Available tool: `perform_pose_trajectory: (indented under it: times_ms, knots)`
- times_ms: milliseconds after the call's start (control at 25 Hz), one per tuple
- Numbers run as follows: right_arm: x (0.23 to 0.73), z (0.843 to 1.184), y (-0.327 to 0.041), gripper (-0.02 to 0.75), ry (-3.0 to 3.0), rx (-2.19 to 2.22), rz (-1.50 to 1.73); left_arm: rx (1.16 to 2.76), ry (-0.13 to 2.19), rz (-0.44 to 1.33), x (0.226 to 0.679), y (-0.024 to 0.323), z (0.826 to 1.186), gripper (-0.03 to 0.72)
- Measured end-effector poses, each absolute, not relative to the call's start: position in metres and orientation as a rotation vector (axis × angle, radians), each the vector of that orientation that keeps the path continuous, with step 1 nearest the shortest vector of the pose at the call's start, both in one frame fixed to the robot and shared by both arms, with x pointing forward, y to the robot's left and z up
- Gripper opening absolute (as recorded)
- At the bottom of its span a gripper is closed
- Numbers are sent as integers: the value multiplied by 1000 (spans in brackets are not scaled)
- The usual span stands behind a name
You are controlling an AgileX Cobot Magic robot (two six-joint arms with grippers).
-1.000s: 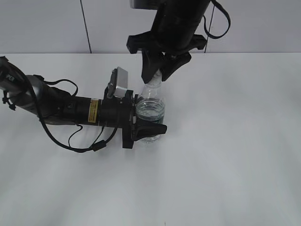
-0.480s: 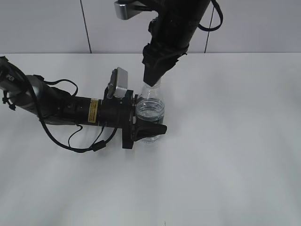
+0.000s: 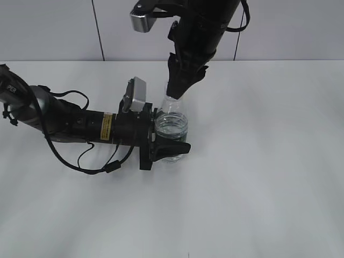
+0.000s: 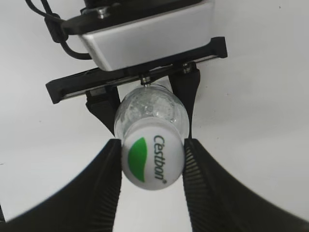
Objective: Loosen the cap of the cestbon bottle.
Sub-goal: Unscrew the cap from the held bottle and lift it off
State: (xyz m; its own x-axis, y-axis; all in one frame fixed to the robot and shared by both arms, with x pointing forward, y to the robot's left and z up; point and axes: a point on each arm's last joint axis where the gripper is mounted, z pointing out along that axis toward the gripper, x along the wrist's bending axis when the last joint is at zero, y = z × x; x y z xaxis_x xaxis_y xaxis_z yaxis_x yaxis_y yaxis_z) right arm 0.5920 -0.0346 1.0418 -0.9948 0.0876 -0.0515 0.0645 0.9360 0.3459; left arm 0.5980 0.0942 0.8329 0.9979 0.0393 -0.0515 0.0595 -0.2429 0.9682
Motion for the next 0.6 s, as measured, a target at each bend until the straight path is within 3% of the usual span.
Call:
perform_pose_trajectory:
  times_ms: [600]
  knots:
    - [592,1042,-35,297,3017,0,531,1818,69,-21,598,94,833,412]
